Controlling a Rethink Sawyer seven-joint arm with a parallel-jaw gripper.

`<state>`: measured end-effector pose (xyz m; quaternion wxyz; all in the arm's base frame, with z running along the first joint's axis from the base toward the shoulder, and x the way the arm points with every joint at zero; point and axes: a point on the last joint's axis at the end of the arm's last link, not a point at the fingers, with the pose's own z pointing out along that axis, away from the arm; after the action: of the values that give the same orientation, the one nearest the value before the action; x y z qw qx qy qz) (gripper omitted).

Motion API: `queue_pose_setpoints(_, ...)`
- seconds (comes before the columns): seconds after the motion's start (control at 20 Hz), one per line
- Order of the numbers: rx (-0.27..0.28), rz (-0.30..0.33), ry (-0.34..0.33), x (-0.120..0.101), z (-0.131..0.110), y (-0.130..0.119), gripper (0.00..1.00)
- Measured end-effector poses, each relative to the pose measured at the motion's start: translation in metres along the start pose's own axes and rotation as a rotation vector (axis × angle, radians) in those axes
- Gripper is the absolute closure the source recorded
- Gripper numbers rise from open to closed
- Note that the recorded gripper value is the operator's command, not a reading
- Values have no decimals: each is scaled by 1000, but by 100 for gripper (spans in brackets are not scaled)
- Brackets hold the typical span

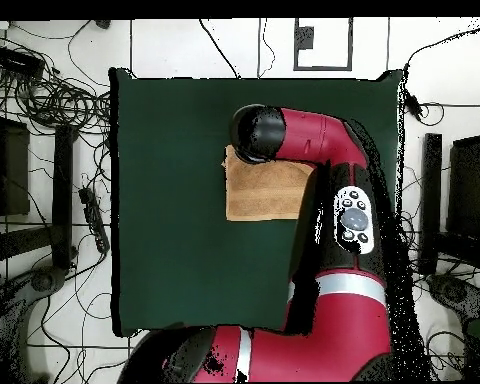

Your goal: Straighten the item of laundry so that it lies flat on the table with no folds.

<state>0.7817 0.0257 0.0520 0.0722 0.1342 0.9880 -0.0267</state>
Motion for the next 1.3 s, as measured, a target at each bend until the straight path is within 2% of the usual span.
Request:
queue_pose_setpoints(0.2,-1,-18,-13,8,15,12,0)
queue_pose_setpoints(0.45,20,-41,17,26,38,19,0)
queue_pose_setpoints(0.65,71,-60,37,42,56,17,0)
queue_pose_setpoints(0.75,124,-78,50,56,71,13,0)
queue_pose_setpoints(0.85,148,-86,53,61,76,11,0)
queue_pose_setpoints(1.1,182,-94,37,56,78,8,0)
queue_pose_setpoints(1.3,204,-91,12,41,83,-6,0)
